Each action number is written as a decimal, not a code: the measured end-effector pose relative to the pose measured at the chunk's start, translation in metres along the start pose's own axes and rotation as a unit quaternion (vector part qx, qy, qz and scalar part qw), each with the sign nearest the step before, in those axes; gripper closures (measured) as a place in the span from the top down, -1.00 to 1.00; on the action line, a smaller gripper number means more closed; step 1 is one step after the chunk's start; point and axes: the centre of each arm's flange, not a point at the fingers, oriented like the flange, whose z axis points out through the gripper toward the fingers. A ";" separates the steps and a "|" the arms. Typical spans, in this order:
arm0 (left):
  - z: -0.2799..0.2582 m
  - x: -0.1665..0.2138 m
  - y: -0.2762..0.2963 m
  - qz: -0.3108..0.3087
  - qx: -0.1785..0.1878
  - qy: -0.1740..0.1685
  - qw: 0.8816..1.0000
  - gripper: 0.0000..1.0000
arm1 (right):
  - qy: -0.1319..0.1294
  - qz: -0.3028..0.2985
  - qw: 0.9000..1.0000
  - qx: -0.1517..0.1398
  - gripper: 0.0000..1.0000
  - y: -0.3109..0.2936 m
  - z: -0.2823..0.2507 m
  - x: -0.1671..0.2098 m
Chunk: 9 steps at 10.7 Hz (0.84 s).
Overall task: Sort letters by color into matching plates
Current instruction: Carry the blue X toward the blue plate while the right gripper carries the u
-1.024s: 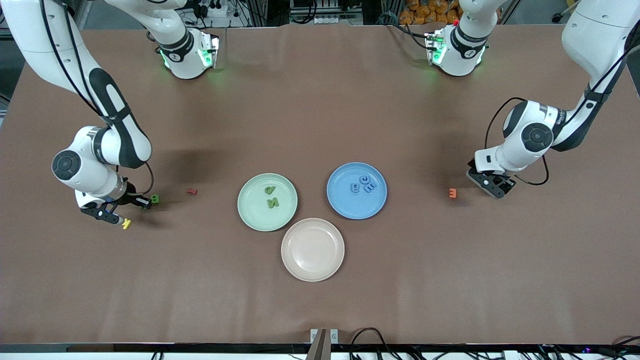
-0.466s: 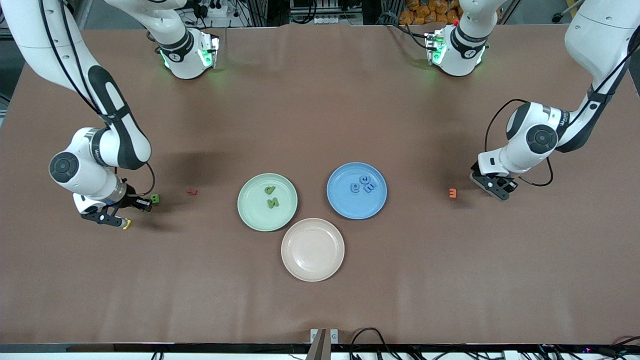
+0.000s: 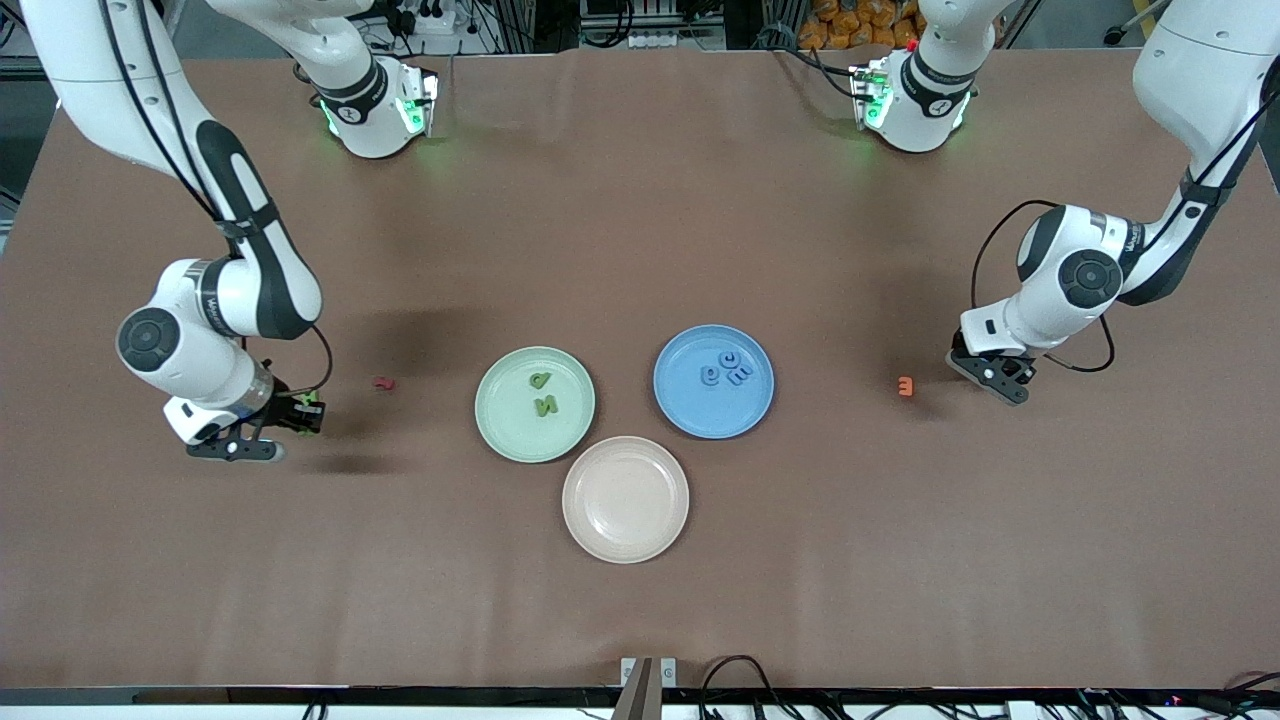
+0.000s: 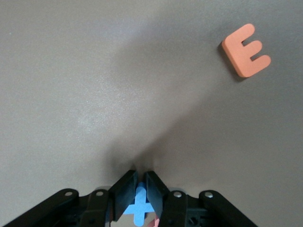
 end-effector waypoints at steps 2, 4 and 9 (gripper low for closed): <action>0.000 0.000 0.000 -0.001 0.000 0.000 1.000 -0.64 | -0.011 -0.029 1.000 0.000 -0.48 -0.035 -0.012 0.007; 0.000 0.000 0.001 -0.006 0.000 0.000 1.000 -0.64 | -0.013 -0.063 0.998 0.002 -0.48 -0.079 -0.026 0.013; -0.014 0.028 0.031 -0.036 -0.003 0.013 0.999 -0.64 | -0.013 -0.095 0.995 0.004 -0.48 -0.198 -0.037 -0.007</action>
